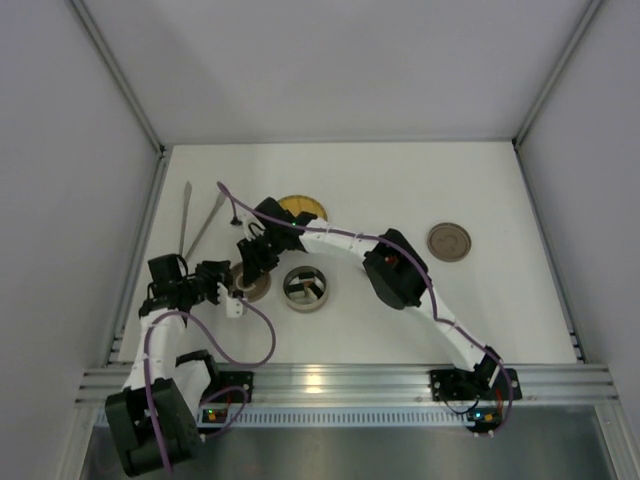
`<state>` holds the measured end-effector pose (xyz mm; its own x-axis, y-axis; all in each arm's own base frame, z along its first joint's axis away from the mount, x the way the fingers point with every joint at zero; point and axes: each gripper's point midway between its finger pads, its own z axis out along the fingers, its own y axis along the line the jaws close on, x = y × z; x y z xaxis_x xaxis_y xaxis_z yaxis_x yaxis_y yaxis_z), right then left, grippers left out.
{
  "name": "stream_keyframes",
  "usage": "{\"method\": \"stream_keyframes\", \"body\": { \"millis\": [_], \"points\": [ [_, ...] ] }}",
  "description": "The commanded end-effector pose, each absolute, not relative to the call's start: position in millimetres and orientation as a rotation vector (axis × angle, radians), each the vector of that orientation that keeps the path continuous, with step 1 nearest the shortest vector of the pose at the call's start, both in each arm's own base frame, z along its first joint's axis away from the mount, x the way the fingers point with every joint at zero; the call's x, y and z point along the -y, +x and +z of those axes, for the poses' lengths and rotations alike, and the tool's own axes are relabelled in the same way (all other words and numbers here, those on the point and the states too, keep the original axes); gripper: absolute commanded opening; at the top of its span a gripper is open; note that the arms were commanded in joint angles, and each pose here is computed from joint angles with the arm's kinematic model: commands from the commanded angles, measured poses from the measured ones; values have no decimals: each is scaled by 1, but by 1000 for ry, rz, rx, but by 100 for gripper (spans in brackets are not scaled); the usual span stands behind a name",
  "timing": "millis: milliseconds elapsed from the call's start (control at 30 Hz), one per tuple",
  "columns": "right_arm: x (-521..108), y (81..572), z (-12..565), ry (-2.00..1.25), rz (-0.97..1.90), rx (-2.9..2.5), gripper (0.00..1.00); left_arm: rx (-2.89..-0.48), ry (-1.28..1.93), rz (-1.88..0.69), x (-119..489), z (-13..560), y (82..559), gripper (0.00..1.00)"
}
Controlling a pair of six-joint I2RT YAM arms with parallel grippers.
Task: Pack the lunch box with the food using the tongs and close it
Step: Adjust the box lid at the center of the board.
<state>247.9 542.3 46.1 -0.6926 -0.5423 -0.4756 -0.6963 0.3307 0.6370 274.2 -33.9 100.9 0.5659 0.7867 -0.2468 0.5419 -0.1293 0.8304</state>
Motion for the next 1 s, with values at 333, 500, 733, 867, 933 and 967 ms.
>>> {"method": "stream_keyframes", "body": {
  "millis": [333, 500, 733, 867, 933, 967],
  "points": [
    [-527, 282, 92, -1028, 1282, -2363, 27, -974, 1900, 255, 44, 88, 256, 30],
    [-527, 285, 102, -1031, 1350, -2332, 27, -972, 1898, 255, 44, 87, 256, 30],
    [-529, 289, 113, -1009, 1403, -2301, 28, -965, 1903, 250, 46, 85, 255, 31],
    [-529, 289, 98, -1007, 1391, -2338, 28, -966, 1906, 241, 46, 84, 254, 31],
    [-527, 291, 91, -999, 1377, -2357, 28, -961, 1911, 230, 47, 83, 254, 31],
    [-527, 291, 86, -999, 1373, -2365, 28, -952, 1914, 228, 48, 83, 253, 32]
  ]
}}
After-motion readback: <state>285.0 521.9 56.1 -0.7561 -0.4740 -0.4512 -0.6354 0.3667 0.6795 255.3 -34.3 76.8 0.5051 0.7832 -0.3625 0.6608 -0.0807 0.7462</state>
